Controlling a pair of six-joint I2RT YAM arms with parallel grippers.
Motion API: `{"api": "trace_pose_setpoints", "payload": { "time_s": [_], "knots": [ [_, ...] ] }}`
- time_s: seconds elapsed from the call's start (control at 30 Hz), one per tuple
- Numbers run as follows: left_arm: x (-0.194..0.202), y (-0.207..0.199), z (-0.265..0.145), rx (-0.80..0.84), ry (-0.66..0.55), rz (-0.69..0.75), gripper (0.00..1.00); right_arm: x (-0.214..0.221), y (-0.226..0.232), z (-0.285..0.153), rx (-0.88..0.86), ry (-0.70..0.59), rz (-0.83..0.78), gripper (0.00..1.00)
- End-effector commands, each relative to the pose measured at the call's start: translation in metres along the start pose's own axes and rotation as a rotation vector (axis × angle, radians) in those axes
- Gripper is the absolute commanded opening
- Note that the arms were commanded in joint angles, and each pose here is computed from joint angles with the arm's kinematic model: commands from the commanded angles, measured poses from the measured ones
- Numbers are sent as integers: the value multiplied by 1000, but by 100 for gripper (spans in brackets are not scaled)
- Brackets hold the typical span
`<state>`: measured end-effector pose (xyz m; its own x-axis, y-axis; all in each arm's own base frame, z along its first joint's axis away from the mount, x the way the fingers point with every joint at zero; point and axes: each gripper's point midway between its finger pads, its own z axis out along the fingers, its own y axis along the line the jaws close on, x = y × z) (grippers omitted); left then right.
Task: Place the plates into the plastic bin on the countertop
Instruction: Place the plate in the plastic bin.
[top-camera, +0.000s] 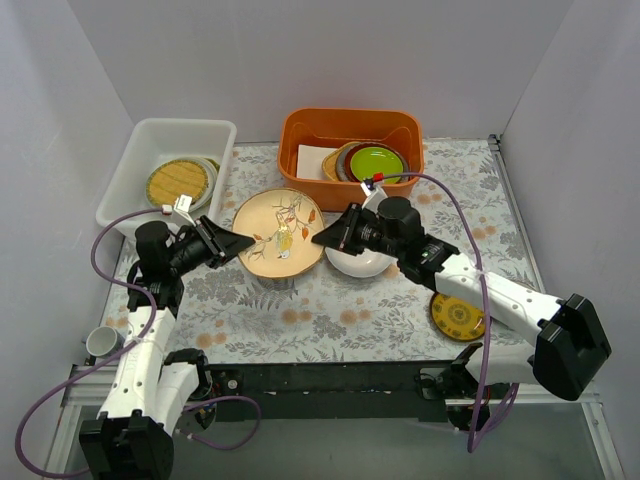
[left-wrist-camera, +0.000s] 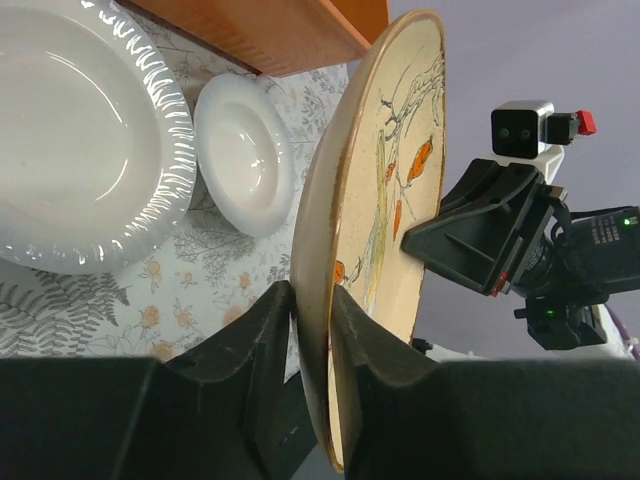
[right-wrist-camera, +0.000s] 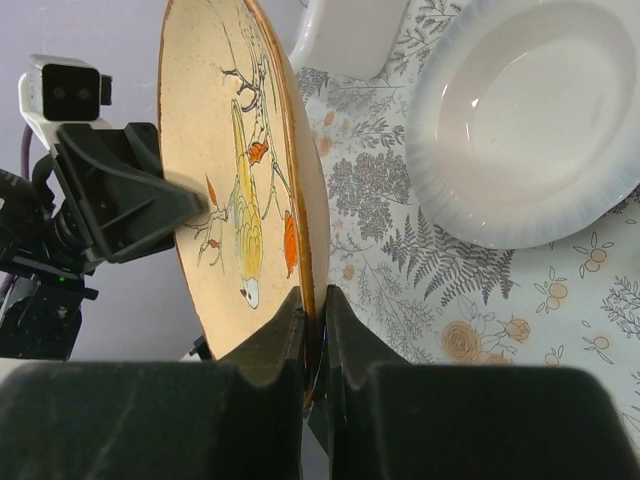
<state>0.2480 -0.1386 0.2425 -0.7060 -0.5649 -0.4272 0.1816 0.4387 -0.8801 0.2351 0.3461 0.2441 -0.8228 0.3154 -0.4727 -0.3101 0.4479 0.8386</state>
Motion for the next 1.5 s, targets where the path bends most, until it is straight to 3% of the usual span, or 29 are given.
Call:
{"api": "trace_pose_setpoints", "payload": {
  "time_s": [0.0, 0.07, 0.27, 0.3, 0.37, 0.4, 0.47, 0.5, 0.67, 0.87, 1.2, 1.47],
  "knots": [
    [2, -3, 1, 17, 1, 8, 15, -42, 97, -17, -303, -119, -49, 1],
    [3, -1, 2, 15, 6, 4, 0, -43, 98, -16, -303, -116, -52, 1],
    [3, 1, 4, 4, 8, -2, 0, -39, 100, -14, -313, -94, -67, 5],
    [2, 0, 4, 4, 5, 2, 0, -39, 99, -15, -314, -95, -68, 22],
    [1, 0, 3, -2, 0, 3, 0, -41, 100, -18, -320, -109, -70, 37],
    [0, -1, 3, -2, -2, 5, 0, -40, 98, -18, -313, -112, -69, 51],
    [-1, -1, 4, -7, -7, -1, 0, -42, 96, -19, -299, -121, -68, 63],
    [-2, -1, 4, -7, -7, -1, 0, -42, 94, -19, -293, -123, -69, 74],
    [-6, -3, 5, -10, -17, -3, 0, -44, 90, -21, -264, -134, -67, 98],
    [-17, -13, 5, -10, -32, 30, 0, -43, 77, -18, -203, -137, -57, 98],
    [-36, -28, 10, -4, -38, 59, 0, -54, 17, -27, 66, -208, -36, 98],
    [-53, -29, 18, -17, -51, 65, 0, -82, -23, -53, 323, -291, -149, 98]
  ]
}}
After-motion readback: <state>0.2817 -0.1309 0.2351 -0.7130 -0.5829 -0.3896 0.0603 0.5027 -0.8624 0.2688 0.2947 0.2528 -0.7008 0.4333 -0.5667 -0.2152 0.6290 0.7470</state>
